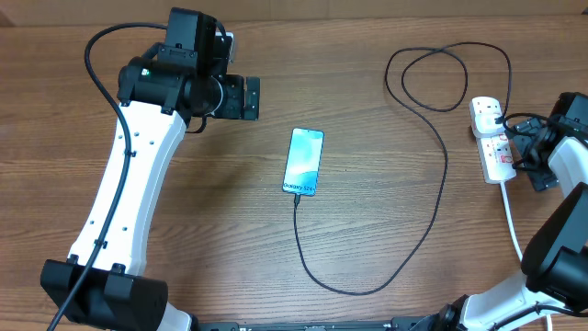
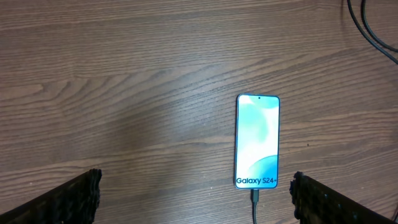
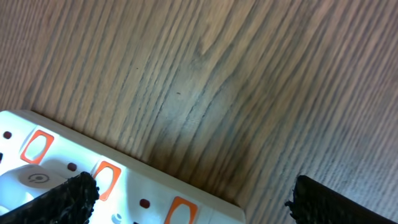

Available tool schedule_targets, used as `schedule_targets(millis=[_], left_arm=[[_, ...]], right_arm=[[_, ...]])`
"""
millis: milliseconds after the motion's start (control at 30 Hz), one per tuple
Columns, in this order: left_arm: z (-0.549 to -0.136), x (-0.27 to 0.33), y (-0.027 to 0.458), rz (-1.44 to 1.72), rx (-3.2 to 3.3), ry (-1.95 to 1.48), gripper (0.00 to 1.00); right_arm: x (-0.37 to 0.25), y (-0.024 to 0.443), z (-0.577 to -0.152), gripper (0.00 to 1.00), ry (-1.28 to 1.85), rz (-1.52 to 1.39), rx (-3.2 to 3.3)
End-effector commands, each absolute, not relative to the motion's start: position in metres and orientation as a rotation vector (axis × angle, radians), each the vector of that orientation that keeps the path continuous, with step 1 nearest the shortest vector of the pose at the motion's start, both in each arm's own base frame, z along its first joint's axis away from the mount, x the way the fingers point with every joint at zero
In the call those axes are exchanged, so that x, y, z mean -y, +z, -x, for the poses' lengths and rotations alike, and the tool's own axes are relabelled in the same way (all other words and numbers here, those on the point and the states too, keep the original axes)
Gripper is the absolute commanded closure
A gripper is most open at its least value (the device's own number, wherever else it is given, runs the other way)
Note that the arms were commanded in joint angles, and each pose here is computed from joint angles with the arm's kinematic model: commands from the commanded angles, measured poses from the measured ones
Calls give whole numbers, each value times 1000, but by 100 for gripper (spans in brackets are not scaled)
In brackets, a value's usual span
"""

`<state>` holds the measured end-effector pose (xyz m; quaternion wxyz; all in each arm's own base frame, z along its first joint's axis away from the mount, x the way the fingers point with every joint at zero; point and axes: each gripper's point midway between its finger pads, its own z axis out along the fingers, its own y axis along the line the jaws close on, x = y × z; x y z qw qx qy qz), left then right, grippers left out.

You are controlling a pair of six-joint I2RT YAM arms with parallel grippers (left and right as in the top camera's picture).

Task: Plug charger to phone and switch on socket
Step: 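Press the orange switch beside the plug with the right gripper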

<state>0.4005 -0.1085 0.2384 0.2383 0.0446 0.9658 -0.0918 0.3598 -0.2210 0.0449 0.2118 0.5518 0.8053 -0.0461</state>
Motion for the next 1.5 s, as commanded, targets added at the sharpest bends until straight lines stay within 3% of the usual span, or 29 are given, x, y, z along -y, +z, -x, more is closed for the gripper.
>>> schedule_targets(millis=[0,933,1467], left_arm=[[-402,106,246,-96,-2624,-249,0],[-402,106,246,-96,-2625,-249,0],[-402,106,246,-96,-2624,-249,0]], right_arm=[[216,37,-362,0,-81,-1559,-2238],[211,35,-365,0,-82,-1484,-2295],[193,-6,-368,0,36,-1504,-2391]])
